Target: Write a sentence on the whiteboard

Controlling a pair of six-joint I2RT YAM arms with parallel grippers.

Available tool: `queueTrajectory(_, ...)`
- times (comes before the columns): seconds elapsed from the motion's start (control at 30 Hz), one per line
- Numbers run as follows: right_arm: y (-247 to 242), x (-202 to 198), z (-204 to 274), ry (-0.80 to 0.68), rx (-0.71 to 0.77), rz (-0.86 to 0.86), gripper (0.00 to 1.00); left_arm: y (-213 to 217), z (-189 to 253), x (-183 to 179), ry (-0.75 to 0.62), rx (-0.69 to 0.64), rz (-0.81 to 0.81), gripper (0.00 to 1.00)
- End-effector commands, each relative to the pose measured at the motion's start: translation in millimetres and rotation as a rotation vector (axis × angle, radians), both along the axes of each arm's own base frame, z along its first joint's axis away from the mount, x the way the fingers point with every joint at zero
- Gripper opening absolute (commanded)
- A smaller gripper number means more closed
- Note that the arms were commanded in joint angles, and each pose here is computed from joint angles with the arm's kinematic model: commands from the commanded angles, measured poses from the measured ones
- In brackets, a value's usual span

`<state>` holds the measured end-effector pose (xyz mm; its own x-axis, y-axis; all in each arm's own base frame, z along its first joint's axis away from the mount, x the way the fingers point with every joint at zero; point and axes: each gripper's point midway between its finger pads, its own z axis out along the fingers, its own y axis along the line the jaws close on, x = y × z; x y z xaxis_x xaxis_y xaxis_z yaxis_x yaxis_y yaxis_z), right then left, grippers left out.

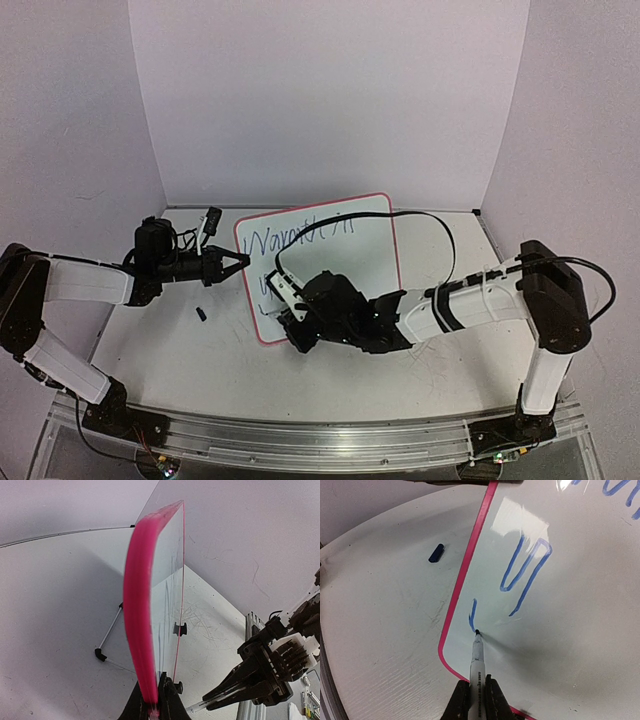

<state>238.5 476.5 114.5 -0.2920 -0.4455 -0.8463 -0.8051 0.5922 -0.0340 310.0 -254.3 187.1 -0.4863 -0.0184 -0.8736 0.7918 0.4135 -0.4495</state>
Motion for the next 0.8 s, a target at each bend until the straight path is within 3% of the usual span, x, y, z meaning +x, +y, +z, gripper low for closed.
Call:
queueTrajectory(0.0,-15,34,34,-0.060,0.058,-0.114,0.00,6,1,9,-0.075,0.050,0.054,0.00)
queueTrajectory(0.77,-25,59,67,-0.117,0.104,-0.178,0.00,6,-1,10,-0.071,0.053,0.053,0.00)
